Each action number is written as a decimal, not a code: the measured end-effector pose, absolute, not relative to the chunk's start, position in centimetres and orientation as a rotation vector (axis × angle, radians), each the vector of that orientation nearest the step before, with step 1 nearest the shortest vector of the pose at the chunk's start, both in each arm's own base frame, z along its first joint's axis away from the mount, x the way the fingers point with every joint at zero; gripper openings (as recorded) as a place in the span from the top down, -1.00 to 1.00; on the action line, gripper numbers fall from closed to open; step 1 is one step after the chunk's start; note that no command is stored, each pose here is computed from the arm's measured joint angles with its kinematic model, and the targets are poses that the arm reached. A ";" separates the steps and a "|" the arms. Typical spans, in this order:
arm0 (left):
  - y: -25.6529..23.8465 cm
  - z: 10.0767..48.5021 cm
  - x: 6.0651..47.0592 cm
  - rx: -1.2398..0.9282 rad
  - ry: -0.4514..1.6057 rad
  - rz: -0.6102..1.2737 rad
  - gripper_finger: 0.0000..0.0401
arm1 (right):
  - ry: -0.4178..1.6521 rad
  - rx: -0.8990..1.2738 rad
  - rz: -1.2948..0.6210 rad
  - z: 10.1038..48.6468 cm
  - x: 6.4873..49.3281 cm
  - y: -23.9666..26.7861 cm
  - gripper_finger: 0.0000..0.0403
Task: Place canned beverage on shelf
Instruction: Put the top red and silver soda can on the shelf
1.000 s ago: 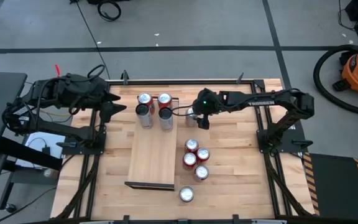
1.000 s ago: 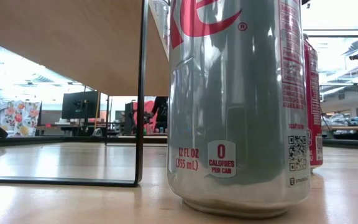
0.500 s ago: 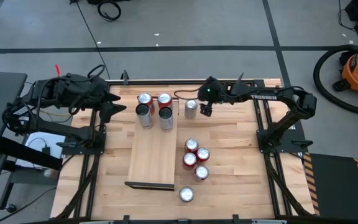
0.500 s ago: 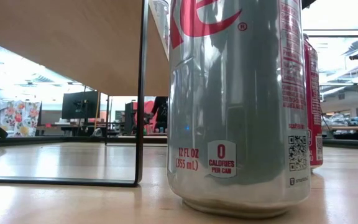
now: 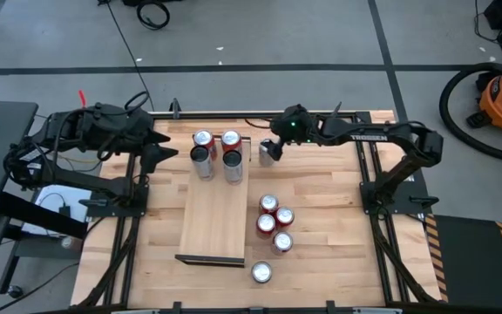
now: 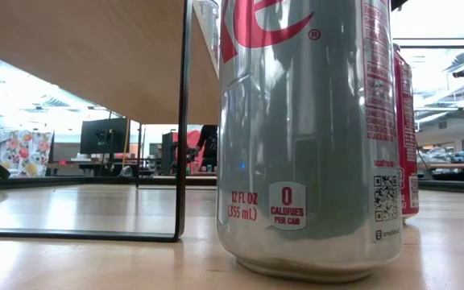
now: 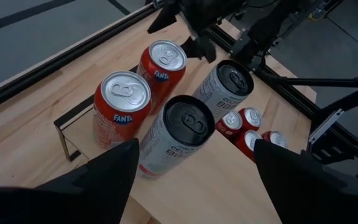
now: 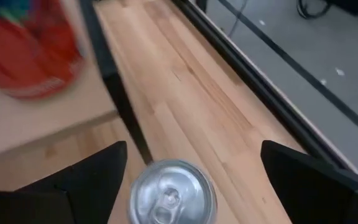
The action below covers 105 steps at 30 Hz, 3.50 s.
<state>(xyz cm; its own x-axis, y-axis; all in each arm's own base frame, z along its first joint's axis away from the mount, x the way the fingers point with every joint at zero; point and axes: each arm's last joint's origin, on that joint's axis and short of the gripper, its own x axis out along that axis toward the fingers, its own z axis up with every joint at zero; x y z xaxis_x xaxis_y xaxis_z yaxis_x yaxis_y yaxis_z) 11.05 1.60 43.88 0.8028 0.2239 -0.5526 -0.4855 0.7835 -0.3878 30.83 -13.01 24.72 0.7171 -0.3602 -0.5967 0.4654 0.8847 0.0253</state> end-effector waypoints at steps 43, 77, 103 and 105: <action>1.7 44.0 12.4 -0.517 0.494 0.388 -0.64 | 0.910 0.027 -0.084 22.3 30.6 -13.7 -0.89; 2.0 44.0 12.6 -0.264 0.521 0.393 -0.64 | 0.883 0.442 -0.843 24.2 30.6 -13.2 -0.89; 2.0 44.3 12.8 -0.265 0.482 0.394 -0.64 | 1.138 0.426 -0.856 25.3 23.8 -18.2 -0.88; 2.0 44.3 12.8 -0.265 0.482 0.395 -0.64 | 1.063 0.418 -0.787 26.6 23.6 -17.8 -0.88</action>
